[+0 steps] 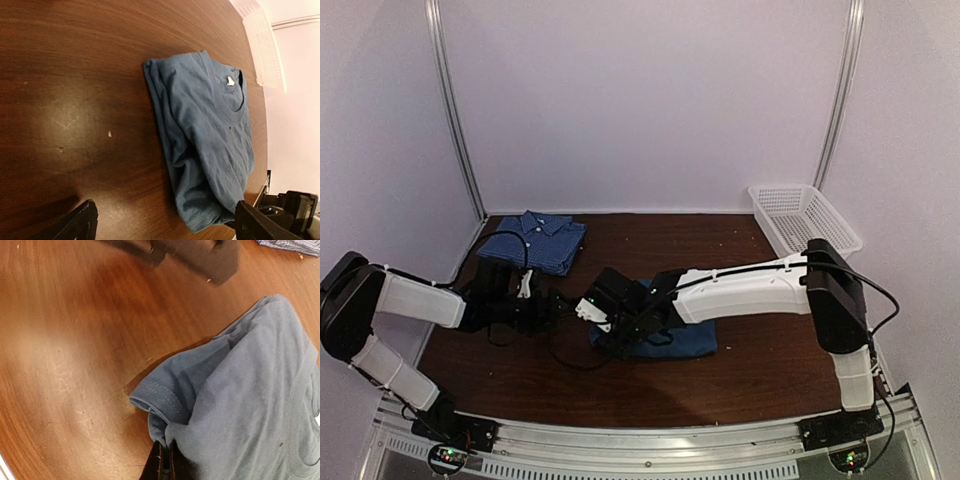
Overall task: Fold and stack the mixed laundry pile
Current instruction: Pick up the square-folded T-shirt from the center of the board, then pass from the right arm to the left
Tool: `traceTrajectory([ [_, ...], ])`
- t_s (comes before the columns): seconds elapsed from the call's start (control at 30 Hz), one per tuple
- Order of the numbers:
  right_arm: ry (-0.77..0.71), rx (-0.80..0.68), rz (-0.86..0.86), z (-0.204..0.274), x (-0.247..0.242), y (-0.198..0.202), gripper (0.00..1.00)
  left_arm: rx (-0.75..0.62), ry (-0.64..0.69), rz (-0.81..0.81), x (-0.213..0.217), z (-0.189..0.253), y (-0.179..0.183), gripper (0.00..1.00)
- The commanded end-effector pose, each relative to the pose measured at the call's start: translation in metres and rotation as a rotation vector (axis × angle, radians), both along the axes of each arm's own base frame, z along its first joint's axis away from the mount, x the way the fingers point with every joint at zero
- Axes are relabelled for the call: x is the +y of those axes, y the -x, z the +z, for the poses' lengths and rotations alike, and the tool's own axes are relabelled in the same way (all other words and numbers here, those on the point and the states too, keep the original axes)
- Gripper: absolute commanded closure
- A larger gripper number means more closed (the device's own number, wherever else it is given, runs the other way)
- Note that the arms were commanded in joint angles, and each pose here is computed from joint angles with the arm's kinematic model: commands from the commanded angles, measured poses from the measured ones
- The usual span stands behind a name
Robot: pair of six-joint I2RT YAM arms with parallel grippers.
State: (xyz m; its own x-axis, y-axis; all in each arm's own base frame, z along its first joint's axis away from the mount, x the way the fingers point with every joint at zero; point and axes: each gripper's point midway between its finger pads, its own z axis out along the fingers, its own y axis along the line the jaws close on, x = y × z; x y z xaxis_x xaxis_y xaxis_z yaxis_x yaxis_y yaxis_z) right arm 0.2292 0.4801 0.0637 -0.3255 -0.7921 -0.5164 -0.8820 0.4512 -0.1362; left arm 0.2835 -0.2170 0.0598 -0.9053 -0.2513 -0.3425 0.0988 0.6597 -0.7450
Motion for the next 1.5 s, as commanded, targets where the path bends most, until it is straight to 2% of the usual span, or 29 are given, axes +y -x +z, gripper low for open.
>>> traceTrajectory([
  [0.0, -0.13, -0.024, -0.002, 0.042, 0.013, -0.016, 1.0, -0.066, 0.124, -0.036, -0.027, 0.027, -0.013, 0.02],
  [0.27, -0.173, 0.028, 0.044, 0.041, 0.028, -0.008, 1.0, -0.012, 0.207, -0.074, -0.066, 0.027, -0.019, 0.02],
  [0.43, -0.186, 0.039, 0.07, 0.043, 0.035, -0.004, 1.0, 0.087, 0.234, -0.075, -0.087, 0.005, -0.012, 0.02],
  [0.63, -0.206, 0.032, 0.081, 0.051, 0.044, -0.005, 1.0, 0.115, 0.238, -0.059, -0.098, -0.01, -0.011, 0.03],
  [0.67, -0.213, 0.031, 0.083, 0.054, 0.045, -0.005, 1.0, 0.117, 0.235, -0.051, -0.098, -0.013, -0.012, 0.08],
  [0.8, -0.236, 0.03, 0.086, 0.061, 0.048, -0.003, 1.0, 0.137, 0.177, -0.04, -0.096, -0.028, -0.021, 0.46],
  [0.87, -0.244, 0.035, 0.082, 0.062, 0.049, -0.003, 0.96, 0.169, 0.108, -0.065, -0.095, -0.041, -0.027, 0.73],
  [0.93, -0.251, 0.037, 0.073, 0.065, 0.046, -0.004, 0.84, 0.182, 0.01, -0.108, -0.095, -0.051, -0.036, 0.97],
  [1.0, -0.288, 0.049, 0.019, 0.077, 0.036, -0.01, 0.71, 0.119, -0.131, -0.163, -0.092, -0.049, -0.055, 1.0],
  [1.03, -0.296, 0.059, 0.0, 0.076, 0.029, -0.012, 0.67, 0.134, -0.213, -0.17, -0.084, -0.055, -0.055, 1.0],
  [1.13, -0.37, 0.077, -0.072, 0.093, -0.001, -0.025, 0.57, 0.027, -0.426, -0.238, -0.071, -0.039, -0.083, 1.0],
  [1.23, -0.45, 0.086, -0.148, 0.114, -0.039, -0.039, 0.55, -0.054, -0.653, -0.275, -0.051, -0.023, -0.111, 1.0],
  [1.47, -0.473, 0.077, -0.279, 0.116, -0.109, -0.054, 0.55, -0.226, -1.028, -0.247, -0.011, 0.025, -0.177, 1.0],
])
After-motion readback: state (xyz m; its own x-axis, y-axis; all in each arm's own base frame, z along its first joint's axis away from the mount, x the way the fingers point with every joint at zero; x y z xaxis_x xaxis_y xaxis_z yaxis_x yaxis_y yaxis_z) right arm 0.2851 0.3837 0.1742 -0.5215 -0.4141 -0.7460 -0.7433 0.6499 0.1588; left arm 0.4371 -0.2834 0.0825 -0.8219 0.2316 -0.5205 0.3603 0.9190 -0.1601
